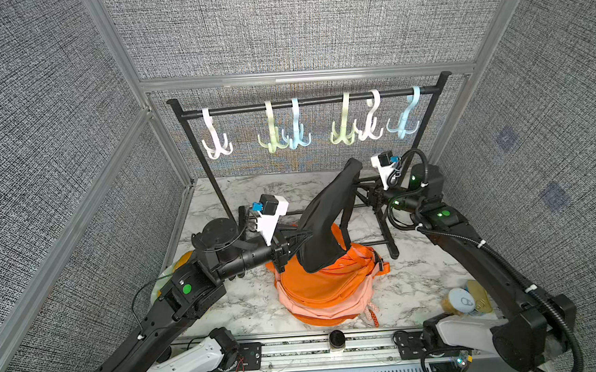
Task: Hang the bag on a hook
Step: Hang the bag on the hook.
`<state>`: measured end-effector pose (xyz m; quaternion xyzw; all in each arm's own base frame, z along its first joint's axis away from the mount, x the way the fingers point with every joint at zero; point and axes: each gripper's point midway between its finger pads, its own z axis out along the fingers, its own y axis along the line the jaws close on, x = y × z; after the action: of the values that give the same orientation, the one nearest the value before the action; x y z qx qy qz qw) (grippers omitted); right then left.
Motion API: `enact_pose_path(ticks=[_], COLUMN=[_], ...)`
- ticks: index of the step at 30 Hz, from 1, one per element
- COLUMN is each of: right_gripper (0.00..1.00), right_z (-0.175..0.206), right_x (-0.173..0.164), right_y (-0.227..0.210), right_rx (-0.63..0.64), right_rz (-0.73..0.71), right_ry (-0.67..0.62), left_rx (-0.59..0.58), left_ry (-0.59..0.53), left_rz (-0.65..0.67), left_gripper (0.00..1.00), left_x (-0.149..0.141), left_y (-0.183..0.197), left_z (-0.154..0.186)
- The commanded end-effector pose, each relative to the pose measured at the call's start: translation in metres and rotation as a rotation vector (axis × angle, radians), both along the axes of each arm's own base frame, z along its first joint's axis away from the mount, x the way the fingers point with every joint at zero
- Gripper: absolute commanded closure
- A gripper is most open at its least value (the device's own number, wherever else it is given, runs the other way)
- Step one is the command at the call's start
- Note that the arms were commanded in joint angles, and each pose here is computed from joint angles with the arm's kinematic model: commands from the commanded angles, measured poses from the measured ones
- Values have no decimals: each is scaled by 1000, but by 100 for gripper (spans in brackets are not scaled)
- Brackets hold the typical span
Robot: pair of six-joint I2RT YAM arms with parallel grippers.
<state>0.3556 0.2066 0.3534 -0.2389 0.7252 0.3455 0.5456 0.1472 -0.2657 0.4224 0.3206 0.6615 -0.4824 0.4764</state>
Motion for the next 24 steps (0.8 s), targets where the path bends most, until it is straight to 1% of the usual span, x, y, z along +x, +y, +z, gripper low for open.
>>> enact_pose_path(ticks=[1, 3, 5, 8, 11, 15, 20, 24], right_gripper=[73, 83, 92, 100, 100, 100, 100, 100], right_z=[12, 13, 16, 25, 36, 55, 83, 107], right_x=[3, 4, 7, 7, 1, -22, -53, -61], right_y=[1, -1, -7, -24, -52, -89, -134, -159], right_rx=[22, 24, 31, 38, 20, 2, -33, -115], right_rz=[-2, -18, -60, -158, -307, -477, -672, -787], right_ry=[-39, -44, -51, -69, -94, -147, -216, -249], left_rx=[-53, -58, -63, -71, -107, -168, -267, -324], left_ry=[-39, -41, -41, -32, -45, -92, -150, -168], left_rz=[-20, -15, -11, 3, -18, -40, -77, -103], left_gripper=[100, 100, 100, 100, 100, 100, 100, 100], left_x=[-5, -6, -7, -6, -13, -19, -15, -7], left_y=[1, 3, 5, 8, 10, 12, 0, -15], left_z=[17, 19, 19, 12, 8, 5, -8, -10])
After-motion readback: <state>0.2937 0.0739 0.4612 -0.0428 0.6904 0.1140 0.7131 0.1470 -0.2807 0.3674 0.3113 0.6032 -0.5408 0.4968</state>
